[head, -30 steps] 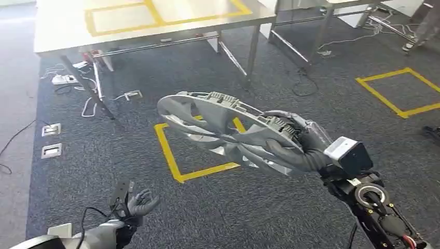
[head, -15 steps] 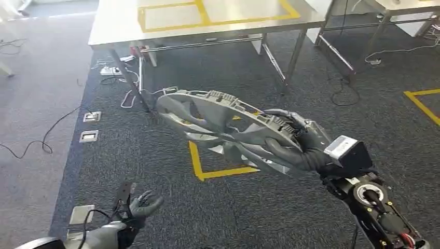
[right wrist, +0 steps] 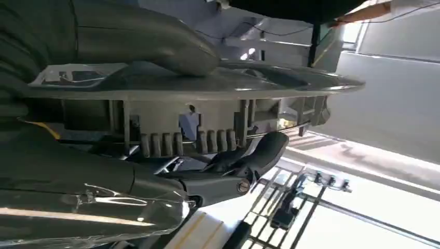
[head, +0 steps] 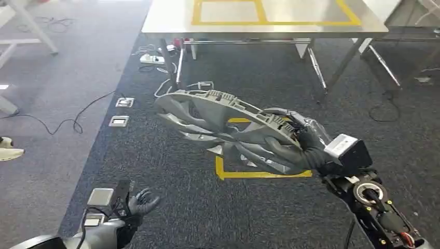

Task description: Take the parts from the cabinet and place them on the table.

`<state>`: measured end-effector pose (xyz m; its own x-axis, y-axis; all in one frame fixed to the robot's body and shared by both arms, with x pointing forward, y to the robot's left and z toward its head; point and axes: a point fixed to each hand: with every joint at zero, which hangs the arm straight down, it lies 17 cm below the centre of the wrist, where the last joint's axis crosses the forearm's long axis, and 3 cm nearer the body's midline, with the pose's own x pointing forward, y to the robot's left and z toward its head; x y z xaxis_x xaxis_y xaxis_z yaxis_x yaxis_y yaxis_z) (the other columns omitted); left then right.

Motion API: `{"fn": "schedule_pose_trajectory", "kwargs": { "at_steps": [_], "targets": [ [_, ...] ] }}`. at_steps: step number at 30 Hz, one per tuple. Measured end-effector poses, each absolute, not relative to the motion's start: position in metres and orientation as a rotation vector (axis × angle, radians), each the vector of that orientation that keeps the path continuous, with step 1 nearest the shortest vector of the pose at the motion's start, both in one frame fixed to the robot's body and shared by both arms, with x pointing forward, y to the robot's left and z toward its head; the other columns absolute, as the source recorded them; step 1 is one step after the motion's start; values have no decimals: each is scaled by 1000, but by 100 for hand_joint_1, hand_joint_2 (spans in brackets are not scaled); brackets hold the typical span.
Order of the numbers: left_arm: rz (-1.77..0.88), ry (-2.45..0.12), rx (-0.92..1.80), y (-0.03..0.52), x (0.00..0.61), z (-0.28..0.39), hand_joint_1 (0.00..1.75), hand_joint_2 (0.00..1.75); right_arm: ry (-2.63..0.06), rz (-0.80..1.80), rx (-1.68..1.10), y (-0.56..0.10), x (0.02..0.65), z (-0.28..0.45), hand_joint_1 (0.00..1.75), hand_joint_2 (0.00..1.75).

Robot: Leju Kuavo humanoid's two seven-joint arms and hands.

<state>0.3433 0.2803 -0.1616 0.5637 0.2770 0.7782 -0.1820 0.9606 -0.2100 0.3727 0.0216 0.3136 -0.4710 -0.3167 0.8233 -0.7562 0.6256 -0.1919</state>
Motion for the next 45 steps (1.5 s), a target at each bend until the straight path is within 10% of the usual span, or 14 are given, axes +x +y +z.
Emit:
{"fn": "schedule_pose_trajectory", "kwargs": {
  "at_steps": [45],
  "targets": [
    [261,-922,-121,272,343,-162,0,175,-2034,669,773,17,386,306,175,175]
  ]
}}
